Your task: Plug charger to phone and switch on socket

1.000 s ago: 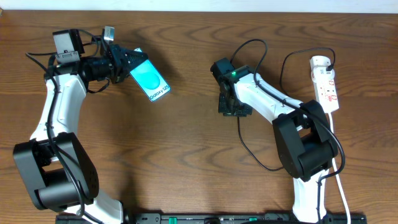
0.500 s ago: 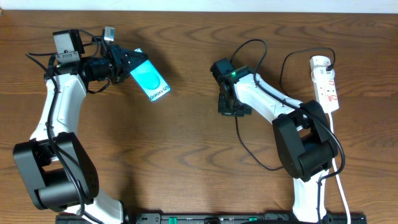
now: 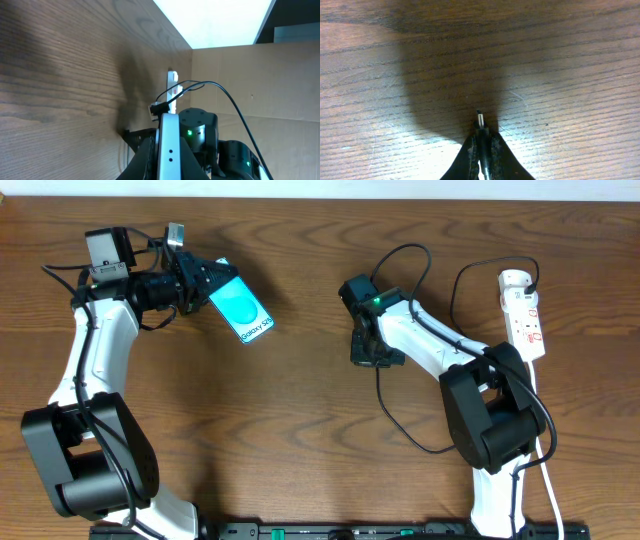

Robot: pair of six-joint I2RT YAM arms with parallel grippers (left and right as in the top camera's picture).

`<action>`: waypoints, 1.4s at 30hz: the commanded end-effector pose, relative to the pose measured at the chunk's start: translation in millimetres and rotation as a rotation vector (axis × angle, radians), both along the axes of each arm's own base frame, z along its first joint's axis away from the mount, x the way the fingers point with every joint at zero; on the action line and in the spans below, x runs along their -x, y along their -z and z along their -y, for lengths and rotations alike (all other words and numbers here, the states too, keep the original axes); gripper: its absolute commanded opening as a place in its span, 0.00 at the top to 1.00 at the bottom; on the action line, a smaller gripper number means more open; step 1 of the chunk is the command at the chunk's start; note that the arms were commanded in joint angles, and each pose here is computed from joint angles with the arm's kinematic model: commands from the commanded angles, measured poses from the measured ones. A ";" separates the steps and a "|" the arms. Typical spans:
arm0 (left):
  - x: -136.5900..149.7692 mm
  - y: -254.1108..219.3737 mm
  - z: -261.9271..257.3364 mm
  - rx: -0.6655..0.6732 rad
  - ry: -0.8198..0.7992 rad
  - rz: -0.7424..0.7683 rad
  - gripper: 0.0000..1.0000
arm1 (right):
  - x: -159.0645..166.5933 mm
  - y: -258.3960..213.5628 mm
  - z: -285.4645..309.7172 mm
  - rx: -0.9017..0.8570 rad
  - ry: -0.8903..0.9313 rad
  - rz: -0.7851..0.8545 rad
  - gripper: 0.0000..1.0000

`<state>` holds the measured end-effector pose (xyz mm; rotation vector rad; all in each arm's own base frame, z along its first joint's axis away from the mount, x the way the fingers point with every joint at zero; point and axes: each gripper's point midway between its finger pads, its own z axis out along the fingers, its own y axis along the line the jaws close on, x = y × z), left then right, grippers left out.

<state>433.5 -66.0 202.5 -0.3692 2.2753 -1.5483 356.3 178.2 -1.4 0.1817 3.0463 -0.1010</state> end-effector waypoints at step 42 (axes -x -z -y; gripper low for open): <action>1.2 0.4 1.0 0.013 0.016 0.003 0.93 | 33.1 13.9 -5.9 0.023 0.005 -0.099 0.80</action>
